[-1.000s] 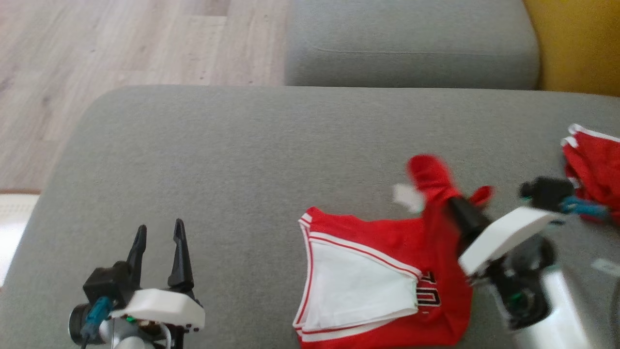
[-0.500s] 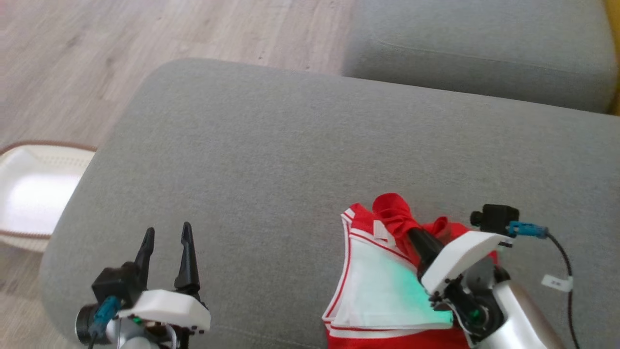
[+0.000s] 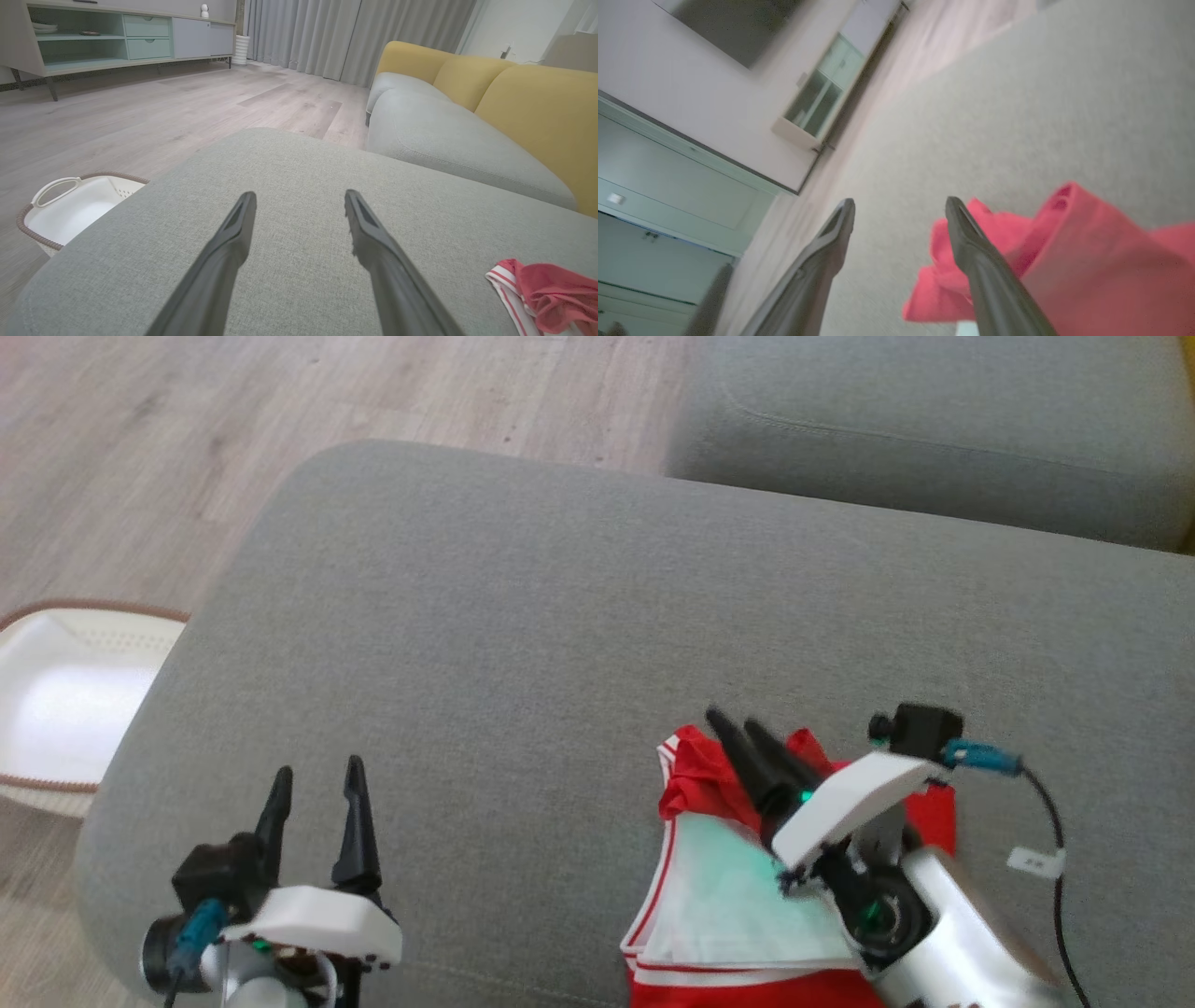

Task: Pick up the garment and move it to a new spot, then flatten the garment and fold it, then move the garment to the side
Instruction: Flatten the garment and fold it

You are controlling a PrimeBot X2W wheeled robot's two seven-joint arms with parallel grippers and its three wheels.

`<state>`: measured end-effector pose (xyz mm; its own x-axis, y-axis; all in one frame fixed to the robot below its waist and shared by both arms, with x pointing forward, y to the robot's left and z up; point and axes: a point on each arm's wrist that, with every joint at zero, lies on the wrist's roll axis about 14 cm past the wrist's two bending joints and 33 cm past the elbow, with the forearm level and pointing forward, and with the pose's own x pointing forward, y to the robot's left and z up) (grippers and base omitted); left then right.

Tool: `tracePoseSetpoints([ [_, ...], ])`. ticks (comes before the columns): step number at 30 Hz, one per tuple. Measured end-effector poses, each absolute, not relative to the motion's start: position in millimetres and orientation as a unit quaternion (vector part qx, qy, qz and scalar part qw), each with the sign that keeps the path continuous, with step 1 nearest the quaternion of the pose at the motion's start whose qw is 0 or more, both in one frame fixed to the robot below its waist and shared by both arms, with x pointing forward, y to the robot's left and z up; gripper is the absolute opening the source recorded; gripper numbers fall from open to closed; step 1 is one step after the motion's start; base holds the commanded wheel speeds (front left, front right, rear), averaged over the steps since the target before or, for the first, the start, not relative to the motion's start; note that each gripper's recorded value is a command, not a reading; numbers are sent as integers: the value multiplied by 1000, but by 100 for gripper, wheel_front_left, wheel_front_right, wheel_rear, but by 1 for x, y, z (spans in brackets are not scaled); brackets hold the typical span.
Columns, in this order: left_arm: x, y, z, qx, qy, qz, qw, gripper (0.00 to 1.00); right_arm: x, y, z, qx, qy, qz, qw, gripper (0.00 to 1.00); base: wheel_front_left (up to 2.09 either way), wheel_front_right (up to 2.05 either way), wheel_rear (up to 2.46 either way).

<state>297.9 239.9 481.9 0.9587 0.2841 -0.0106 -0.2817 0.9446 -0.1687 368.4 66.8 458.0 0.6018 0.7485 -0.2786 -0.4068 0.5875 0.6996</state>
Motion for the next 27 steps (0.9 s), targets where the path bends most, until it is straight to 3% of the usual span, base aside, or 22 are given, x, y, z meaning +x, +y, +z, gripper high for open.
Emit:
tracePoseSetpoints([
  [4,303,239,485,-85,-11,138,987,100,389,49,513,346,197,345,850,100,0,0,0],
  [6,306,235,487,-85,-14,132,988,100,407,14,533,341,145,322,871,100,0,0,0],
  [8,313,230,497,-84,-29,120,989,100,435,-60,547,309,85,251,913,100,0,0,0],
  [12,319,222,502,-85,-37,106,990,100,439,-127,523,293,100,168,936,100,0,0,0],
  [14,321,219,502,-85,-36,100,991,100,429,-137,498,287,141,150,936,62,0,0,0],
  [15,322,218,502,-85,-36,98,991,100,425,-140,489,293,156,143,932,40,0,0,0],
  [16,322,217,502,-85,-35,96,991,100,423,-140,483,296,172,141,929,11,0,0,0],
  [17,323,216,501,-85,-34,95,991,100,421,-139,478,299,185,142,925,0,0,0,0],
  [22,323,215,499,-85,-31,94,991,100,402,-105,441,364,315,166,860,0,0,0,0],
  [27,319,221,494,-84,-23,105,991,100,388,-80,412,370,437,194,797,0,0,0,0],
])
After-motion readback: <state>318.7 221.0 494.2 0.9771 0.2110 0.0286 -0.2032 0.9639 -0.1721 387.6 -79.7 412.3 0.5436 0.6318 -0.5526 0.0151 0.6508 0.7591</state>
